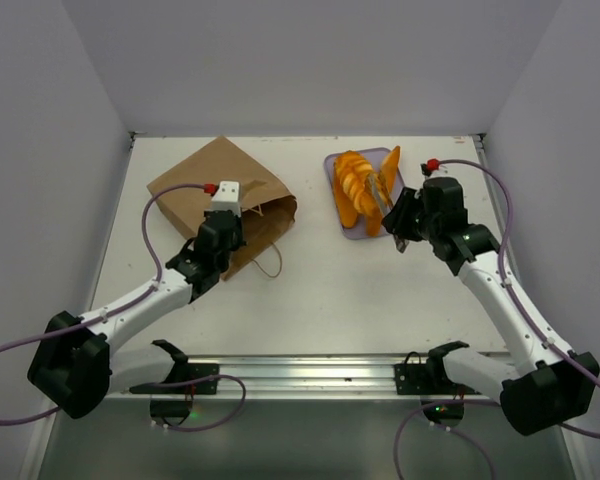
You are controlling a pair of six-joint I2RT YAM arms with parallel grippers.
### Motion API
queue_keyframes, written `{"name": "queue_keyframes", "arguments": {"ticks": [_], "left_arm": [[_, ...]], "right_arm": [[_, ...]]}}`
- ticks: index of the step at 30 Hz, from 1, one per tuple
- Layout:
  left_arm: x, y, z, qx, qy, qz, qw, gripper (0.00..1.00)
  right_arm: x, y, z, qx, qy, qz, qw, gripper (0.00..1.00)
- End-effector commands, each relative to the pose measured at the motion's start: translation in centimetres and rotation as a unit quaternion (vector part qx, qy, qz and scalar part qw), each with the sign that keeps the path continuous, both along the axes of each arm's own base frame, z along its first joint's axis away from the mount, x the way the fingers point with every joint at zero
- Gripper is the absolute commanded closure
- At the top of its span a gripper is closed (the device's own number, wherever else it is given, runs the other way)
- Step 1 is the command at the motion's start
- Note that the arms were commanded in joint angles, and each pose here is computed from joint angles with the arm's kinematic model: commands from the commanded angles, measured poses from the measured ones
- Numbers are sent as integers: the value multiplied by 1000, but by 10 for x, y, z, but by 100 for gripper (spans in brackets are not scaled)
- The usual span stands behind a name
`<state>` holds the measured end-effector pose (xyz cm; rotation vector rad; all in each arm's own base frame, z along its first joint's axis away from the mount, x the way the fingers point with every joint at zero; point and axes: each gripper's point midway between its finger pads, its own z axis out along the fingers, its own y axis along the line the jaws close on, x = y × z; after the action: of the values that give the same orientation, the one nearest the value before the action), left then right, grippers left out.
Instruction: Take the fake bread out of the paper bag
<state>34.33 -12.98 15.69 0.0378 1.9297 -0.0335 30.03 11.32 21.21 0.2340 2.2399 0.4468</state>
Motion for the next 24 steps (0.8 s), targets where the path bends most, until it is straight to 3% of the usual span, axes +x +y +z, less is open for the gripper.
{"name": "queue_keyframes", "arguments": {"ticks": [1, 12, 24], "left_arm": [[0, 4, 17, -26, -30, 14, 999, 100], [-4, 1, 17, -43, -56, -2, 998, 100], [-6, 3, 19, -46, -66, -2, 997, 100]], "right_arm": [[41, -2, 49, 23, -102, -38, 994, 85], [82, 2, 32, 27, -106, -69, 992, 84], [87, 10, -8, 33, -70, -59, 995, 77]]}}
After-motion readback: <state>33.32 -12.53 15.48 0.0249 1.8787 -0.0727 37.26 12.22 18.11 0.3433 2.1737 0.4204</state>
